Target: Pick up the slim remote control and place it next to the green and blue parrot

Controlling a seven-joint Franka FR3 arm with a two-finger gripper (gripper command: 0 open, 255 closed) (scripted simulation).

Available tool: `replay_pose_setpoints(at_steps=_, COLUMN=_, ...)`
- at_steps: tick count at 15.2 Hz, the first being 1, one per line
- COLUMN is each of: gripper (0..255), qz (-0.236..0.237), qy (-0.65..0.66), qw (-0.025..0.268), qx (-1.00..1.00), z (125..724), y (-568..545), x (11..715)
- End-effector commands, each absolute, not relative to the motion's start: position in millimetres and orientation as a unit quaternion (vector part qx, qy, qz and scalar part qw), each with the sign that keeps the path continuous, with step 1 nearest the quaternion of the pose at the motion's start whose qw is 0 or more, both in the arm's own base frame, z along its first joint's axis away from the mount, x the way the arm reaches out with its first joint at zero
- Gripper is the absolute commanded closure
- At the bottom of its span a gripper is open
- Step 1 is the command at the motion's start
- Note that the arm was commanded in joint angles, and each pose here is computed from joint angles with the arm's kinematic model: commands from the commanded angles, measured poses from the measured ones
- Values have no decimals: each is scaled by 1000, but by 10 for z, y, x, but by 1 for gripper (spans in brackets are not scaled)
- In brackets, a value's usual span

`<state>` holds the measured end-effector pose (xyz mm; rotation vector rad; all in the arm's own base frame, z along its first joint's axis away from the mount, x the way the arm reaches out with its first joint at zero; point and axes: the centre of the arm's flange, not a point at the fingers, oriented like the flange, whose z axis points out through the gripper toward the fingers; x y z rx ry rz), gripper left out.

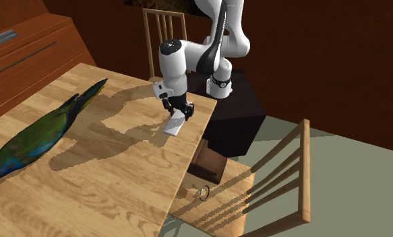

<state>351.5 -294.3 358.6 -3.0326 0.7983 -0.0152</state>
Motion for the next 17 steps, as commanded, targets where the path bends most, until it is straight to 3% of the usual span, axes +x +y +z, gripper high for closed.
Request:
replay_pose_setpoints(at_steps=1, gripper=255, qz=-5, qy=255, qw=3, qx=-967, z=3697, y=-2952, x=3522)
replay_pose_setpoints(at_steps=17, gripper=255, qz=-5, qy=255, qw=3, qx=-967, z=4542, y=-2952, x=3522)
